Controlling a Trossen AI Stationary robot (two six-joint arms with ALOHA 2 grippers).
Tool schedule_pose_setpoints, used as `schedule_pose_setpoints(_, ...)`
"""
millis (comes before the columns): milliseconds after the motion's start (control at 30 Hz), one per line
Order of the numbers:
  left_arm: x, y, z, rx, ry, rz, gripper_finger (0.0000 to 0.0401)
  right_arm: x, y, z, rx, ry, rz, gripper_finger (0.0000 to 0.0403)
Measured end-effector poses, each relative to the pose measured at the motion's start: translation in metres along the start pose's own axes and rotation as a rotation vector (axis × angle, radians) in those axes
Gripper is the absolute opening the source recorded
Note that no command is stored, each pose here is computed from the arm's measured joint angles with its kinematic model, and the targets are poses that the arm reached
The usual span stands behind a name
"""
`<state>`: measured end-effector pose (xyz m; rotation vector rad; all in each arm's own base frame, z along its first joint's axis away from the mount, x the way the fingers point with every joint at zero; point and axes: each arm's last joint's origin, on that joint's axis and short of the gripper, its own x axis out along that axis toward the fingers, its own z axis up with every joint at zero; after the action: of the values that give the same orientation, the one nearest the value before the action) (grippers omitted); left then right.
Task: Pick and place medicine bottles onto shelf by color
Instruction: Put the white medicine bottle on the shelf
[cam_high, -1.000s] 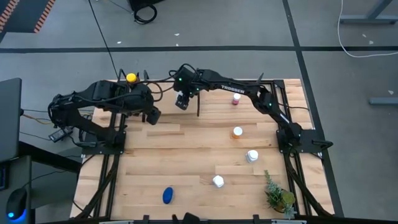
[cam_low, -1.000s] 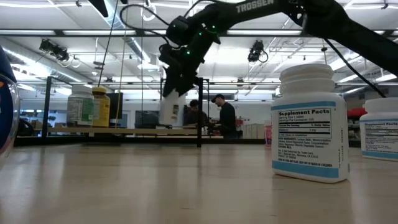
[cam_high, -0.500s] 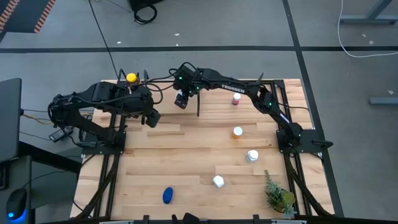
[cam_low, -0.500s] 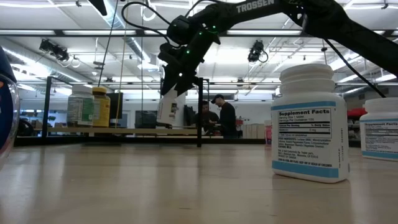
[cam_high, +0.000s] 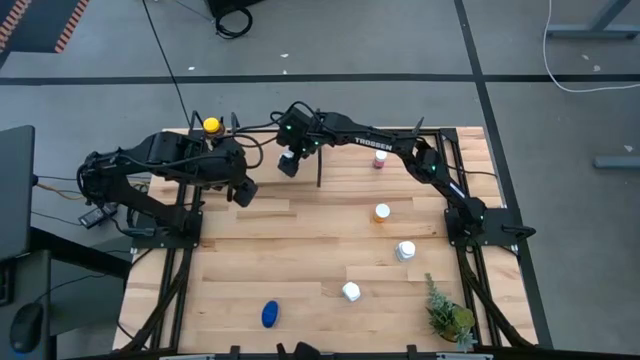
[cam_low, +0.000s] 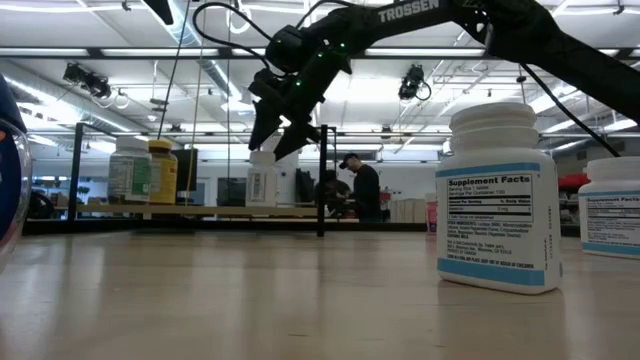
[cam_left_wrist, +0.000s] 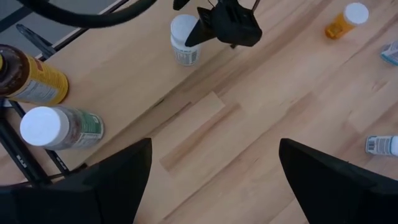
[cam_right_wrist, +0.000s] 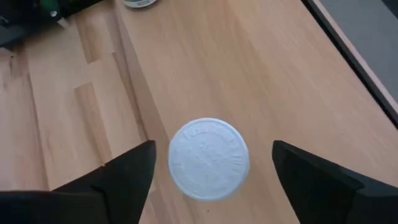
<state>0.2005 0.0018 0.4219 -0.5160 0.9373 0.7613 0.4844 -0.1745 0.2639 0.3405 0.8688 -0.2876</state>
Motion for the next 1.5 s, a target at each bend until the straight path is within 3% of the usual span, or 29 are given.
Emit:
schedule_pose_setpoints(200, 0.0, 0.0, 0.0, 0.042, 0.0, 0.0, 0.0355, -0.014, 0.004, 0.006, 0.064, -0.02, 0.011, 0.0335)
schedule_pose_setpoints(467, -0.001, 0.002, 0.001, 0.182, -0.008, 0.005, 0.0355, -0.058, 0.008, 0.009, 0.096, -0.021, 0.001, 0.0335)
schedule_pose_setpoints(600, 0.0, 0.003, 0.004, 0.268, -0.017, 0.008, 0.0355, -0.095, 0.012, 0.012, 0.097, -0.053, -0.002, 0.0335)
schedule_pose_setpoints(833, 0.004, -0.003, 0.025, 0.421, -0.153, -0.078, 0.0355, -0.17, 0.028, 0.01, 0.154, -0.157, -0.073, 0.0327)
schedule_pose_setpoints(1033, 0.042, -0.012, 0.053, 0.478, -0.149, -0.193, 0.0355, -0.246, 0.049, -0.007, 0.189, -0.257, -0.135, 0.0319)
schedule_pose_setpoints(1200, 0.083, -0.01, 0.074, 0.53, -0.079, -0.153, 0.0355, -0.302, 0.061, -0.028, 0.172, -0.327, -0.169, 0.0316)
schedule_pose_setpoints(1500, 0.136, 0.013, 0.11, 0.587, -0.029, -0.248, 0.0355, -0.354, 0.065, -0.055, 0.11, -0.387, -0.261, 0.0307)
